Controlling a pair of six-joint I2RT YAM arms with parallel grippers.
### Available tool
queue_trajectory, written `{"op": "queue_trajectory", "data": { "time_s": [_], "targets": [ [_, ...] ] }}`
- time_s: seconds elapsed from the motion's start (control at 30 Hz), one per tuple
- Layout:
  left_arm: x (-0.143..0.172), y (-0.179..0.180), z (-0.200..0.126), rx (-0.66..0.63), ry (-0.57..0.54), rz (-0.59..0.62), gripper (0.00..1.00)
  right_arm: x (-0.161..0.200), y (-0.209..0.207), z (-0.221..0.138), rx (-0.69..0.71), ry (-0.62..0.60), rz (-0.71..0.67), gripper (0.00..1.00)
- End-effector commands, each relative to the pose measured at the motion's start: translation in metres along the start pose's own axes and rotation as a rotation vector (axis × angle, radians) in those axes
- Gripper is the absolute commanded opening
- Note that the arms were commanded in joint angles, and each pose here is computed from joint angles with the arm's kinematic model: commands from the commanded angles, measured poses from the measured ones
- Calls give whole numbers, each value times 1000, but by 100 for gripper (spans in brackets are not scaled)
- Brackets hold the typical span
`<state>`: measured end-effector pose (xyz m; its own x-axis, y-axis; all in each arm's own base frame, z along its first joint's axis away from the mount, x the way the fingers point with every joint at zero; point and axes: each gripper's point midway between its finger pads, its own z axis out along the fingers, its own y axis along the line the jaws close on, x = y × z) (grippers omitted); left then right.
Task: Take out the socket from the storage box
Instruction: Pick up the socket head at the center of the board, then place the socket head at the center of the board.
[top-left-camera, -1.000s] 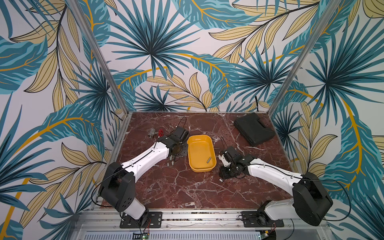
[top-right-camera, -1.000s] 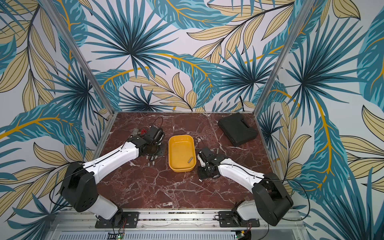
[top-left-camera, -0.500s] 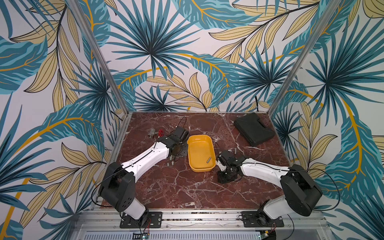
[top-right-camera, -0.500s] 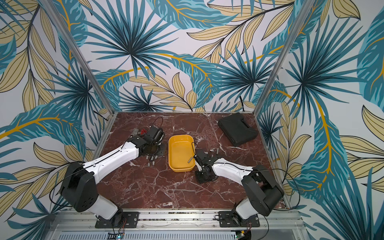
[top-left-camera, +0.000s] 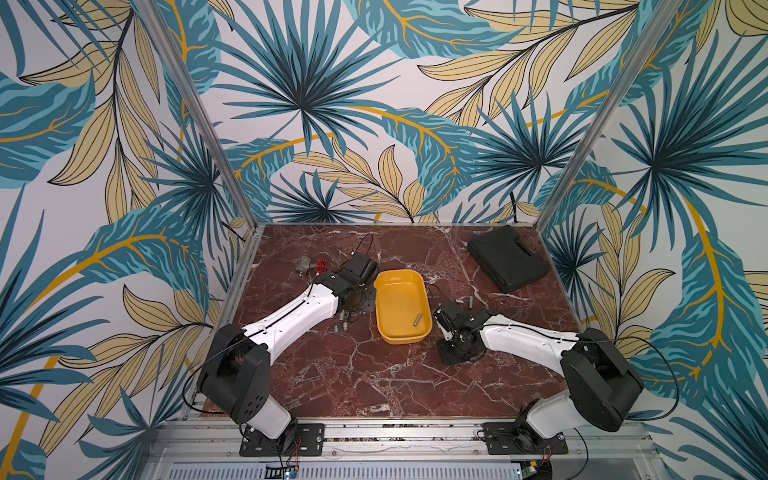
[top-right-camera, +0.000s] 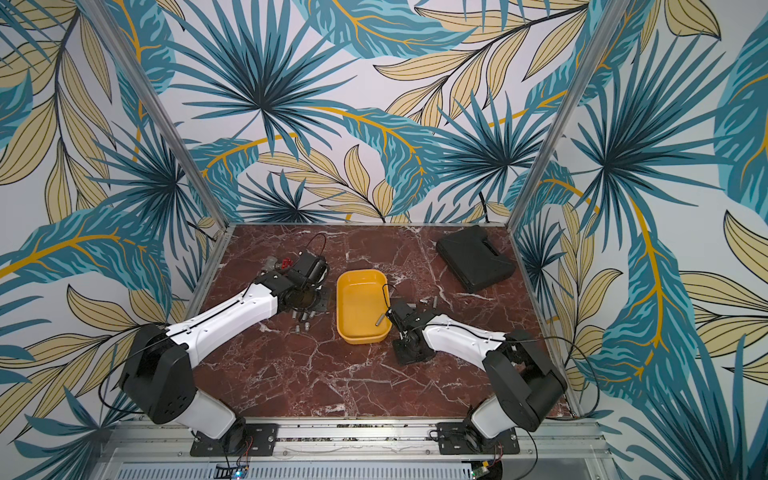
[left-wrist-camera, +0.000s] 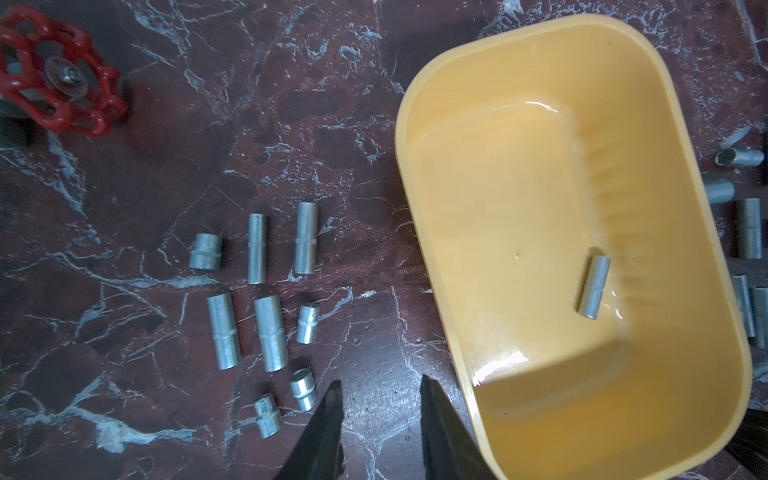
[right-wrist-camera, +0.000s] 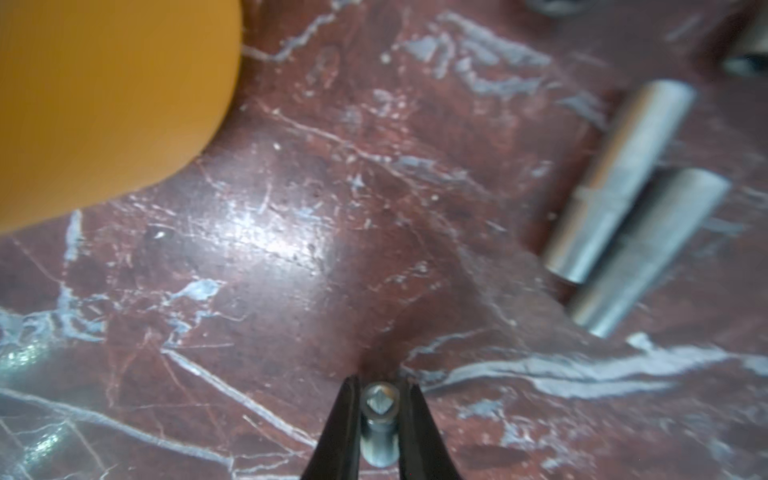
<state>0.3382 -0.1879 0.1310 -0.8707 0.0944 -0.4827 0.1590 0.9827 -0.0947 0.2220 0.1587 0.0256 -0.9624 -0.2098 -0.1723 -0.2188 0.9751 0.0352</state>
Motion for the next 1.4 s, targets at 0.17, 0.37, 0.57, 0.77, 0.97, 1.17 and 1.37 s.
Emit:
{"op": "queue_trajectory", "data": {
  "time_s": [0.17,0.37,0.57,0.77,0.97,1.17,1.37],
  "targets": [
    [-19,-5,-13,13,-49,7,35,-48,-20,-22,1,-131,170,10],
    [-18,-5,-9,11,-36,14,35,-71,-19,-10,-32,-136,228,11],
    [-19,-11,-6,33,-25,26,35,-77,-21,3,-24,-108,260,11],
    [-23,-21,1,60,-17,43,35,-74,-24,13,-20,-84,279,16],
    [-23,-43,9,119,11,82,36,-72,-27,14,-11,-73,276,22],
    [-19,-66,18,158,42,134,40,-77,-27,2,-9,-89,267,30],
    [-13,-91,25,212,67,180,40,-90,-33,-33,-7,-167,262,31]
  ]
}}
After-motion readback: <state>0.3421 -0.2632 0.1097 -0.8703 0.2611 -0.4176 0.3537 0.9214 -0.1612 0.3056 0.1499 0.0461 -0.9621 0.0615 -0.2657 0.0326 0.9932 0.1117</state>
